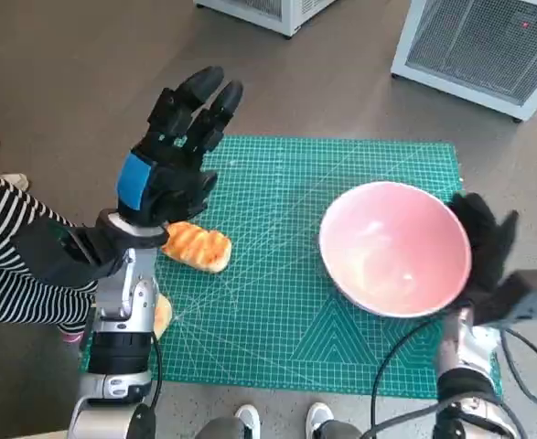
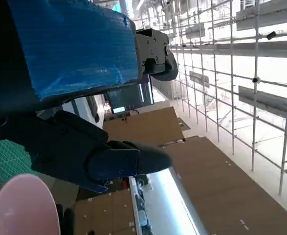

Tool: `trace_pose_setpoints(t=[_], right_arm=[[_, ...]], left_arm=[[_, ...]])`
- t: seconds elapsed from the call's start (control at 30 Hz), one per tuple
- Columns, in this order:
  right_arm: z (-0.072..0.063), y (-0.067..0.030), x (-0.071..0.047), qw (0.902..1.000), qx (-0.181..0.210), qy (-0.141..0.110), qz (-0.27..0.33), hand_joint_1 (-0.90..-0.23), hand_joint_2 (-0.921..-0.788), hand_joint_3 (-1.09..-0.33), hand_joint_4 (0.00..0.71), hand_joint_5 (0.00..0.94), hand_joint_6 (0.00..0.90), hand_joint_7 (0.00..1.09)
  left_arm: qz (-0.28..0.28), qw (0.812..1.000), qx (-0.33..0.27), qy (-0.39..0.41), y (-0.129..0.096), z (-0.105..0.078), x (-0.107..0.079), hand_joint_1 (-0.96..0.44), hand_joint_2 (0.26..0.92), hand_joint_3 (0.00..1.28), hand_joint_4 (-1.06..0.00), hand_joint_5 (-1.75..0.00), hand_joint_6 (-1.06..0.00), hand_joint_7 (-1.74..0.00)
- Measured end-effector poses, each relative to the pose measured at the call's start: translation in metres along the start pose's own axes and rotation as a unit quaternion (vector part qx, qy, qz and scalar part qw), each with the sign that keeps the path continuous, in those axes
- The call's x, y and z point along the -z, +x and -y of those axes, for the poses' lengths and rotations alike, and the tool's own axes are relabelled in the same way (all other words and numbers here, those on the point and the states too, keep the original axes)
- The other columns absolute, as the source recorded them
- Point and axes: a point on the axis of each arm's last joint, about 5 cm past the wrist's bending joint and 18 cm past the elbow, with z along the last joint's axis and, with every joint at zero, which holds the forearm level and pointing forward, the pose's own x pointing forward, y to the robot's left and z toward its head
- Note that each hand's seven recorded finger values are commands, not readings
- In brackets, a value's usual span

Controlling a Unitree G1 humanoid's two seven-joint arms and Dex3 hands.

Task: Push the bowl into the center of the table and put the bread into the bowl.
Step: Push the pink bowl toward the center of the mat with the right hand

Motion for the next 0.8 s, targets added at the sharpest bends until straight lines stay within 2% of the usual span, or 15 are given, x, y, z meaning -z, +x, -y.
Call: trace_pose_setpoints(t=[0.57,0.8], right_arm=[[-0.039,0.0133,-0.001,0.9969,-0.075,0.025,-0.009,-0.564,-0.921,-0.919,0.112,0.001,0.086,0.35],[-0.051,0.0179,-0.003,0.9948,-0.095,0.035,-0.014,-0.568,-0.921,-0.936,0.100,0.000,0.076,0.34]], left_arm=[[-0.001,1.000,-0.015,0.005,-0.007,-0.001,0.000,-0.60,0.921,0.37,-0.17,-0.04,0.00,-0.59],[0.003,1.000,-0.024,0.010,-0.009,-0.001,-0.002,-0.61,0.921,0.36,-0.18,-0.03,0.00,-0.61]])
